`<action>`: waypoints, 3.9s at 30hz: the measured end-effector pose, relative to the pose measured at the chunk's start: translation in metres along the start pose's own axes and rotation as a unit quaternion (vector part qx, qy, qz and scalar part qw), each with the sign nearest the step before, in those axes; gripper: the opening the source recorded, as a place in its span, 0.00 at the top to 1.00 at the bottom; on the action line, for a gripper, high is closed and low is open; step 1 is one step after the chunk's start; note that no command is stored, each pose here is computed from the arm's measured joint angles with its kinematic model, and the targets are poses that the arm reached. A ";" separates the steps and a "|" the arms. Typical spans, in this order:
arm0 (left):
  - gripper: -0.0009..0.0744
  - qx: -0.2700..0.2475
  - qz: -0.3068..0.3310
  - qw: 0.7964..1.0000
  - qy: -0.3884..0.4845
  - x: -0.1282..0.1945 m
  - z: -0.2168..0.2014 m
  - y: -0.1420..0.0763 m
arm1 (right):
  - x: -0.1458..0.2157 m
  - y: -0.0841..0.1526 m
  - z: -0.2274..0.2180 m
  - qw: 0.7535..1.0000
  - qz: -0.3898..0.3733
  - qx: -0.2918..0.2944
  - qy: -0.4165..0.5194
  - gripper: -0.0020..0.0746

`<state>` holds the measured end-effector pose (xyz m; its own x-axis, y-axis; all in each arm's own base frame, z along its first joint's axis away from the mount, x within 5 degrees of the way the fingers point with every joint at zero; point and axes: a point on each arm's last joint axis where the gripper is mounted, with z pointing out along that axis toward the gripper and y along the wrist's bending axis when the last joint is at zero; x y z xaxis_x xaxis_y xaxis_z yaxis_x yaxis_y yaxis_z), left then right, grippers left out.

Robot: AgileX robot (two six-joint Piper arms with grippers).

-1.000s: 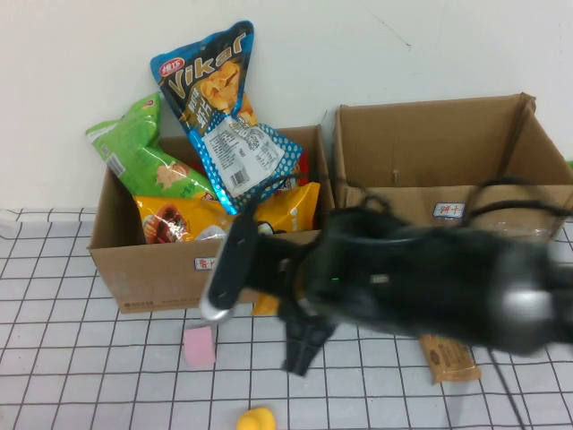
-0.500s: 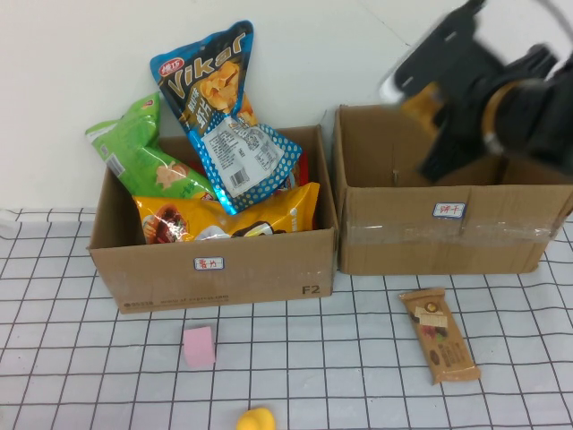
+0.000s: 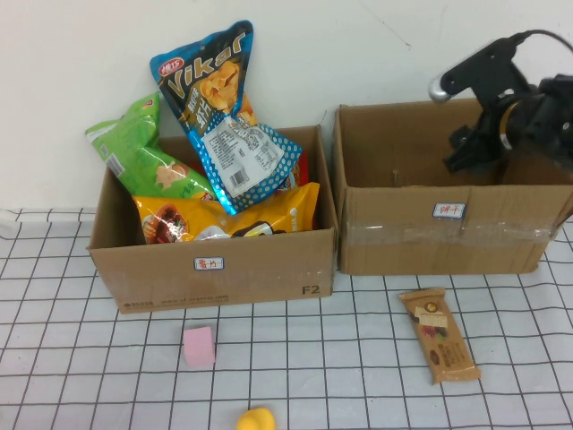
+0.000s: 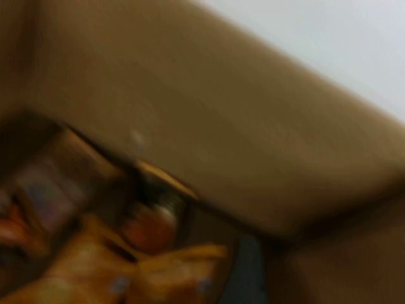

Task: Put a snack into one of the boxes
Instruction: Place the biscuit in the biscuit box, then pick up the biscuit, then place the biscuit in the biscuit box

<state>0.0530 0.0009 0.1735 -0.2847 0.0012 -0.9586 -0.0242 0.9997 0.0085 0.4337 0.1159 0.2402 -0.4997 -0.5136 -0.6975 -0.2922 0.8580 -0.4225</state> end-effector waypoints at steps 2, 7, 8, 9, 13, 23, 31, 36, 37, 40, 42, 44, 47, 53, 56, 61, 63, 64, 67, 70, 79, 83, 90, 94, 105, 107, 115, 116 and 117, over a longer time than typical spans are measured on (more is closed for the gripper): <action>0.99 0.000 0.000 1.000 0.000 0.000 0.000 0.000 | -0.002 -0.003 -0.013 0.999 0.006 0.018 0.032 0.24; 0.99 0.000 0.000 1.000 0.000 0.000 0.000 0.000 | -0.014 0.003 -0.074 0.996 0.015 -0.009 0.090 0.32; 0.99 0.000 0.000 1.000 0.000 0.000 0.000 0.000 | -0.014 0.008 -0.084 0.994 0.019 -0.031 0.102 0.34; 0.99 0.000 0.000 1.000 0.000 0.000 0.000 0.000 | -0.012 0.014 -0.094 0.991 0.027 -0.056 0.118 0.36; 0.99 0.000 0.000 1.000 0.000 0.000 0.000 0.000 | 0.006 0.040 -0.113 0.969 0.081 -0.148 0.182 0.41; 0.99 0.000 0.000 1.000 0.000 0.000 0.000 0.000 | 0.076 0.085 -0.090 0.925 0.166 -0.208 0.272 0.42; 0.99 0.000 0.002 1.000 0.000 0.000 0.000 0.000 | 0.106 0.108 -0.043 0.914 0.179 -0.176 0.319 0.36; 0.99 0.000 0.004 1.000 0.000 0.000 0.000 0.000 | 0.121 0.119 -0.025 0.909 0.183 -0.172 0.333 0.34; 0.99 0.000 0.004 1.000 0.000 0.000 0.000 0.000 | 0.122 0.121 -0.022 0.909 0.184 -0.172 0.332 0.33; 0.99 0.000 0.004 1.000 0.000 0.000 0.000 0.000 | 0.124 0.123 -0.017 0.913 0.183 -0.172 0.322 0.33; 0.99 0.000 0.004 1.000 0.000 0.000 0.000 0.000 | 0.123 0.123 -0.014 0.915 0.179 -0.170 0.320 0.32; 0.99 0.000 0.004 1.000 0.000 0.000 0.000 0.000 | 0.121 0.123 -0.009 0.917 0.176 -0.169 0.316 0.30; 0.99 0.000 0.004 1.000 0.000 0.000 0.000 0.000 | 0.116 0.123 -0.003 0.921 0.165 -0.166 0.312 0.29; 0.99 0.000 0.004 1.000 0.000 0.000 0.000 0.000 | 0.121 0.126 0.011 0.920 0.153 -0.160 0.323 0.29; 0.99 0.000 0.005 1.000 0.000 0.000 0.000 0.000 | 0.131 0.130 0.019 0.918 0.139 -0.157 0.337 0.29; 0.99 0.000 0.006 1.000 0.000 0.000 0.000 0.000 | 0.136 0.128 0.024 0.920 0.125 -0.152 0.340 0.27; 0.99 0.000 0.006 1.000 0.000 0.000 0.000 0.000 | 0.136 0.127 0.025 0.921 0.126 -0.152 0.337 0.26; 0.99 0.000 0.006 1.000 0.000 0.000 0.000 0.000 | 0.136 0.127 0.025 0.921 0.125 -0.151 0.337 0.26; 0.99 0.000 0.006 1.000 0.000 0.000 0.000 0.000 | 0.137 0.125 0.026 0.921 0.127 -0.150 0.337 0.25; 0.99 0.000 0.006 1.000 0.000 0.000 0.000 0.000 | 0.139 0.125 0.028 0.920 0.129 -0.149 0.340 0.25; 0.99 0.000 0.006 1.000 0.000 0.000 0.000 0.000 | 0.141 0.130 0.031 0.914 0.148 -0.156 0.344 0.37; 0.99 0.000 0.006 1.000 0.000 0.000 0.000 0.000 | 0.135 0.131 0.022 0.915 0.132 -0.161 0.347 0.37; 0.99 0.000 0.006 1.000 0.000 0.000 0.000 0.000 | 0.091 0.119 -0.039 0.928 0.060 -0.183 0.320 0.37; 0.99 0.000 0.006 1.000 0.000 0.000 0.000 0.000 | 0.073 0.111 -0.092 0.941 0.039 -0.200 0.269 0.37; 0.99 0.000 0.006 1.000 0.000 0.000 0.000 0.000 | 0.020 0.060 -0.155 0.977 0.094 -0.183 -0.048 0.37; 0.99 0.000 0.004 1.000 0.000 0.000 0.000 0.000 | 0.010 0.044 -0.142 0.973 0.117 -0.163 -0.114 0.37; 0.99 0.000 0.000 1.000 0.000 0.000 0.000 0.000 | -0.016 0.003 -0.054 0.966 0.174 -0.101 -0.164 0.37; 0.99 0.000 0.000 1.000 0.000 0.000 0.000 0.000 | -0.016 0.002 -0.040 0.966 0.183 -0.099 -0.153 0.35; 0.99 0.000 0.000 1.000 0.000 0.000 0.000 0.000 | -0.015 0.002 -0.030 0.966 0.189 -0.099 -0.144 0.32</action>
<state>0.0529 0.0009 0.1740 -0.2846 0.0017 -0.9587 -0.0240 0.9997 0.0089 0.4160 0.1255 0.2674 -0.3626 -0.1197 -0.9242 -0.2968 0.9549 -0.0072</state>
